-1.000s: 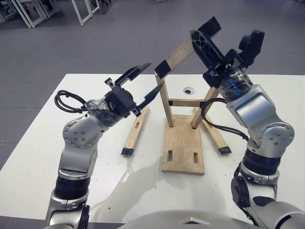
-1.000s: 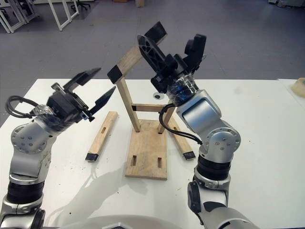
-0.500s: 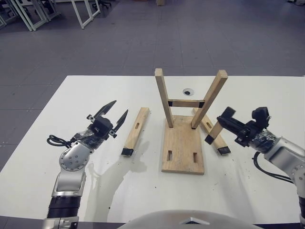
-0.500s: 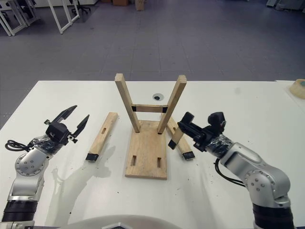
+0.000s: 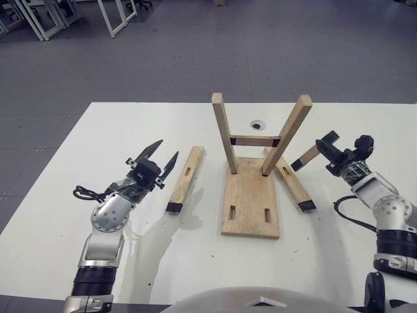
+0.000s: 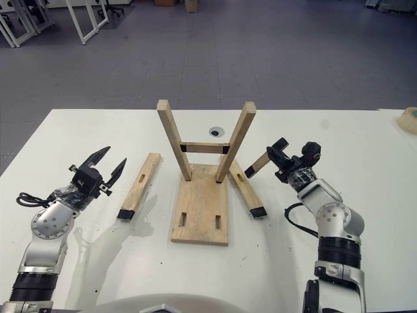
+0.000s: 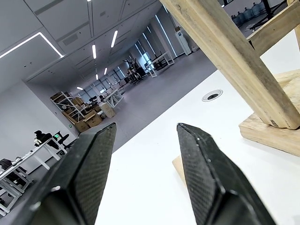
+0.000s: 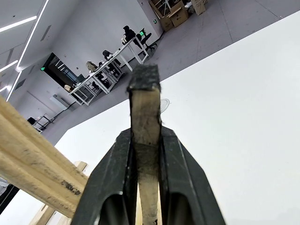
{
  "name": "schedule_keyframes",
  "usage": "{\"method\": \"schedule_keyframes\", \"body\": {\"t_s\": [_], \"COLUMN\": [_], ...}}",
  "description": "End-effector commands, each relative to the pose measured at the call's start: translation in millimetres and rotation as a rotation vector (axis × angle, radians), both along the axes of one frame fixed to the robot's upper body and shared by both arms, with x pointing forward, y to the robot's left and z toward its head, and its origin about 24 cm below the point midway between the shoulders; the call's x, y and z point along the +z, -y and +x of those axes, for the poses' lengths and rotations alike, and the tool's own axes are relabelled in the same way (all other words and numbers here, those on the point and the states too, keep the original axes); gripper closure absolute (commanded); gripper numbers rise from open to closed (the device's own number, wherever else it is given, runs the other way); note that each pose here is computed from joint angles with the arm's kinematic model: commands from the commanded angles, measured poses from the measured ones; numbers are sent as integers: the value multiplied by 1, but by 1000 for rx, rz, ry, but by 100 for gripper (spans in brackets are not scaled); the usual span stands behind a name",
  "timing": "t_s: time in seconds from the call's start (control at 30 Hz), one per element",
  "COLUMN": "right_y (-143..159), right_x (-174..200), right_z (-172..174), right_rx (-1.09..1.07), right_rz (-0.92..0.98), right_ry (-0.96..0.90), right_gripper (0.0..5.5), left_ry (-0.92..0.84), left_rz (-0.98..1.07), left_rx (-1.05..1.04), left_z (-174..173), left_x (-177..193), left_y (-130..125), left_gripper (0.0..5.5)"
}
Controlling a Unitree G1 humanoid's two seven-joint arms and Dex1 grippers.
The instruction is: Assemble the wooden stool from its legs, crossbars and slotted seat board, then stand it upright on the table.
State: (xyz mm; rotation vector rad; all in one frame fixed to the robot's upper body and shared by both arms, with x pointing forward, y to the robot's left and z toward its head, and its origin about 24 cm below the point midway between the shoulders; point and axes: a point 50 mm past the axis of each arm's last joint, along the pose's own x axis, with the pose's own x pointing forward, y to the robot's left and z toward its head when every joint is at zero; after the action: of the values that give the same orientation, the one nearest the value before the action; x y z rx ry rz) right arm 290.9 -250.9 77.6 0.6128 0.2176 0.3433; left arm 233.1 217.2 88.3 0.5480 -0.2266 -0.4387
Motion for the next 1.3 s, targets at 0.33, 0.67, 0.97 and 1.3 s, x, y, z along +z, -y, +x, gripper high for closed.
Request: {"method": "schedule_keyframes", "body": {"t_s": [0.33, 0.67, 0.97, 1.3], "right_y": [-22, -13, -1, 3], "right_x": [-10, 0, -12, -10], "right_z": [7, -19, -33, -43], "right_rx": [86, -124, -349, -394], "right_rz": [-87, -549, -665, -590], "right_ry": [-2, -38, -48, 44], "right_gripper": [510, 510, 510, 510], "left_ry": [-6, -8, -5, -10], "left_rz": [-11, -19, -28, -33], "left_rx": [11, 27, 41, 49], "left_z": [-1, -2, -2, -4], "left_x": [1, 1, 1, 0], "left_y": [4, 2, 4, 4], "left_gripper": [313, 313, 313, 313]}}
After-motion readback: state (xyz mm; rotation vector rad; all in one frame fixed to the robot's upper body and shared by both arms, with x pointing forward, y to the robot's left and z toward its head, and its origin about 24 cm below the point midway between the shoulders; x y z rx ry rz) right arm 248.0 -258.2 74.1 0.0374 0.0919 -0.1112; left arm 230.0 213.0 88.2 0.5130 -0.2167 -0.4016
